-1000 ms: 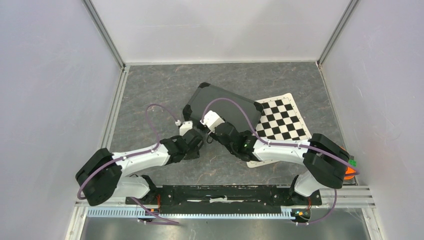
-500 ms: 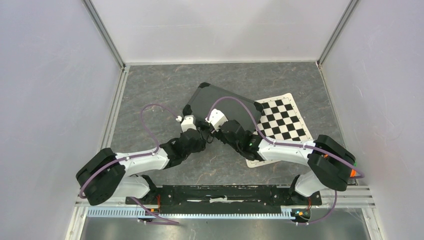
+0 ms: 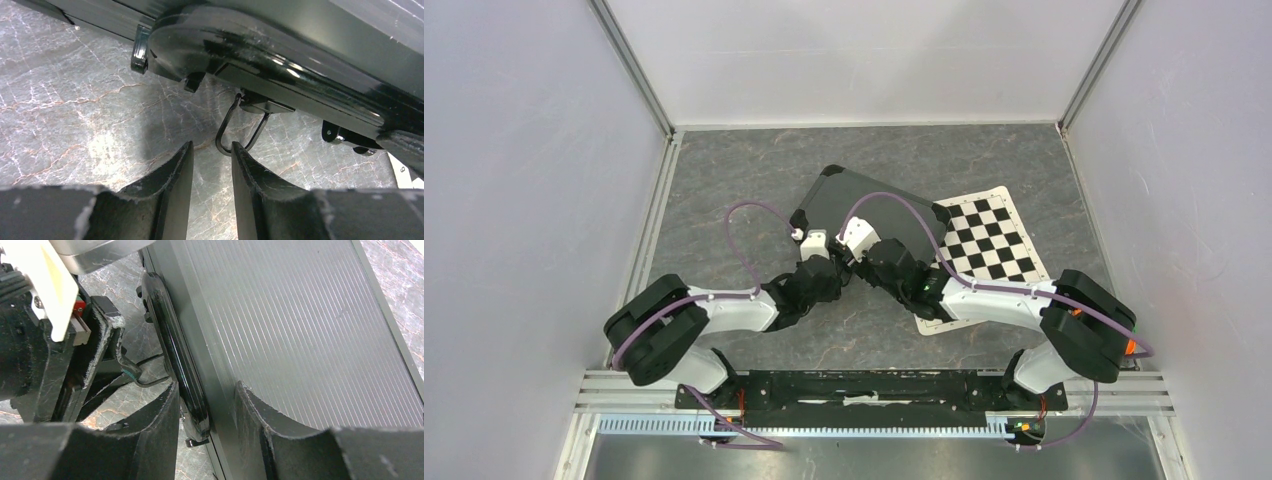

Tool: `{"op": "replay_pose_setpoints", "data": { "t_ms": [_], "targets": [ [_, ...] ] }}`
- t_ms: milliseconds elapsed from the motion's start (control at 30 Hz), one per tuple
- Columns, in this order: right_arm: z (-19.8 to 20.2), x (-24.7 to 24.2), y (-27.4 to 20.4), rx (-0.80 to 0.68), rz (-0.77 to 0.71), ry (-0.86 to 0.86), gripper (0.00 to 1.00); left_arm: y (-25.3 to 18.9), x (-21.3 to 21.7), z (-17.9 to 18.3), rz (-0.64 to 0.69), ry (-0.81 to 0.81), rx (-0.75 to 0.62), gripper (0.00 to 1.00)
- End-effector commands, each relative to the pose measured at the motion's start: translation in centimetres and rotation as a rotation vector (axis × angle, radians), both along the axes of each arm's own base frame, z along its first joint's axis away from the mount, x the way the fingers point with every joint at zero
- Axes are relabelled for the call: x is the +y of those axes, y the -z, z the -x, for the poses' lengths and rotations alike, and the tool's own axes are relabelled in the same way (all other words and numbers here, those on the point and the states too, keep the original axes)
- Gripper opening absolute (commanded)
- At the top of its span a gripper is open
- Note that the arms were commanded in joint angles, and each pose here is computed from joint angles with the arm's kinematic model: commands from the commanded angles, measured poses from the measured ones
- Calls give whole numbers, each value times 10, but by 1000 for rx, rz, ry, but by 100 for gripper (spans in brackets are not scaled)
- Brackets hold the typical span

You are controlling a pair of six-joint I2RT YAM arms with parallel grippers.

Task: Pack up texas hold em set

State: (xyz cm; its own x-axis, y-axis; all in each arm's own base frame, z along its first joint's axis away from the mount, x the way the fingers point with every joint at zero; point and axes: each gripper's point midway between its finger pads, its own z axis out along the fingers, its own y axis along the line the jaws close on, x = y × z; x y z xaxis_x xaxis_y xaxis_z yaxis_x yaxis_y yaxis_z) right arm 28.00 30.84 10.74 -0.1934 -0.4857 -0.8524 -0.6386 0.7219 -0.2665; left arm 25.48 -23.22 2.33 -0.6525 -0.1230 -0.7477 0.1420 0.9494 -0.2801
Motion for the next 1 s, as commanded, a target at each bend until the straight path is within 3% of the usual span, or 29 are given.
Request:
{"op": "replay_pose_setpoints", "data": {
  "t_ms": [0,667,967],
  "targets": [
    [17,-65,79,186,251,103,5,-20,-16,-18,37,31,-98,41],
    [18,-66,79,187,232,98,6,8,-16,-22,67,46,-104,43],
    [17,-67,78,184,227,101,6,38,9,-23,-102,-55,6,32]
  ]
}}
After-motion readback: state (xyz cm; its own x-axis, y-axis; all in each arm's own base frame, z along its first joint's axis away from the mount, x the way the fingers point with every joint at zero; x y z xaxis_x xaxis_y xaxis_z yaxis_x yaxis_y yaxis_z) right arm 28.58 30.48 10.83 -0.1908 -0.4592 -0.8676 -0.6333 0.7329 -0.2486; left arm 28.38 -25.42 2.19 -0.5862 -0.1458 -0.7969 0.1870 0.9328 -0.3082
